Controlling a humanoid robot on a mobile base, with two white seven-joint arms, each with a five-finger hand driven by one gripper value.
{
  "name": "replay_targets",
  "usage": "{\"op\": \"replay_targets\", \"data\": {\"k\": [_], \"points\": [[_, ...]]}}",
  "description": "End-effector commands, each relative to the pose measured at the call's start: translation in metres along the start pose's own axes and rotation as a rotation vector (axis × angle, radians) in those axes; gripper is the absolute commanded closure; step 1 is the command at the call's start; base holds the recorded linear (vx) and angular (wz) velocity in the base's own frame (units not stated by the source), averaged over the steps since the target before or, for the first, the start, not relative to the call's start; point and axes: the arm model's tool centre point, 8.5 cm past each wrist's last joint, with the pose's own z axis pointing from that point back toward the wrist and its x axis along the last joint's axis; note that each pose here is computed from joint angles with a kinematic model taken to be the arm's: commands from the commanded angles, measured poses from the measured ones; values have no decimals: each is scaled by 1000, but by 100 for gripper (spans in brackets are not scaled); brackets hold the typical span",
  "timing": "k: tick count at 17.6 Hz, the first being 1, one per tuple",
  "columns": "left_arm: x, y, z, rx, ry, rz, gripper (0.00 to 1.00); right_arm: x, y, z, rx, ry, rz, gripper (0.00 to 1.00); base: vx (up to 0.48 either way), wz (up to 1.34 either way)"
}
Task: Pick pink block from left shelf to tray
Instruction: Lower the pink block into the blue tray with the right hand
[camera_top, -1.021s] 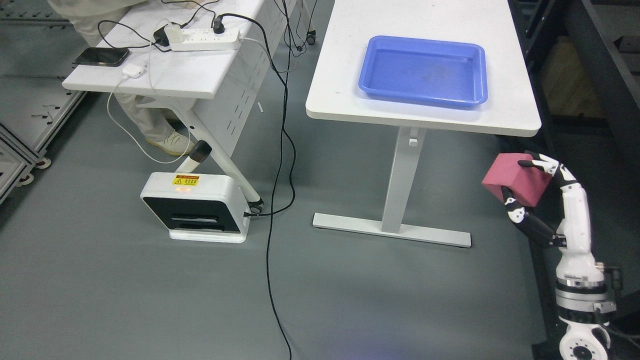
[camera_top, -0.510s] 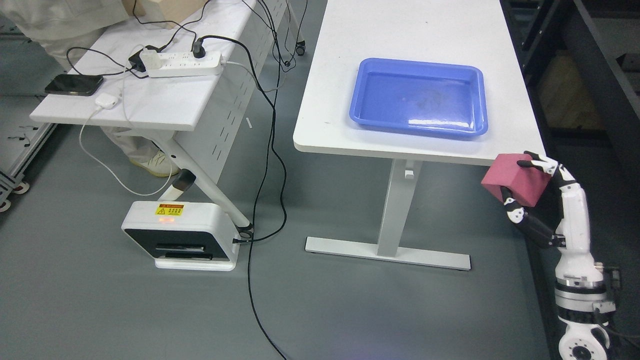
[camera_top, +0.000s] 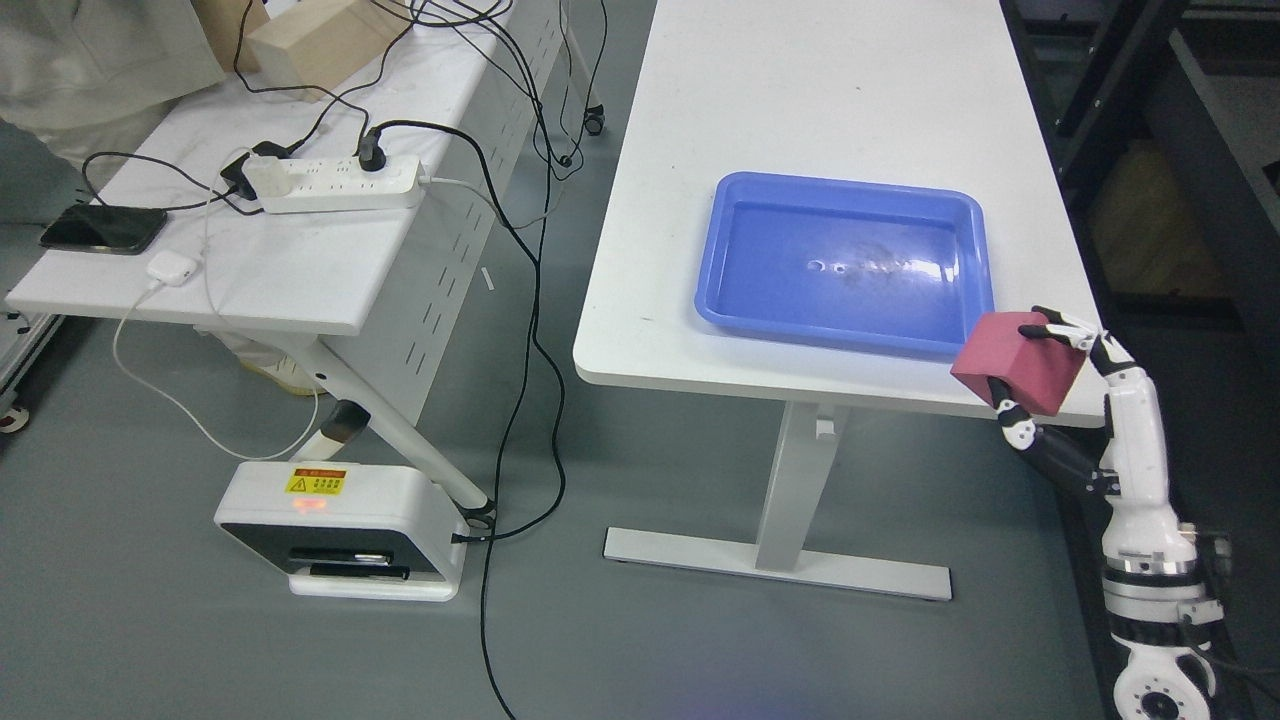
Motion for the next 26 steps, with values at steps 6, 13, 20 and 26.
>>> {"op": "replay_targets", "data": {"k": [6, 13, 20, 26], "points": [[-7, 10, 2, 15, 4, -1, 0, 5, 17, 0, 99, -13, -10, 92, 230, 20], [-7, 10, 2, 15, 4, -1, 0, 11, 36, 2, 212, -35, 6, 91, 190, -18], [-7, 10, 2, 15, 4, -1, 0, 18, 58, 6, 326, -46, -21, 87, 162, -15], [-7, 10, 2, 15, 4, -1, 0, 16, 68, 13, 461, -35, -15, 64, 93, -9]]}}
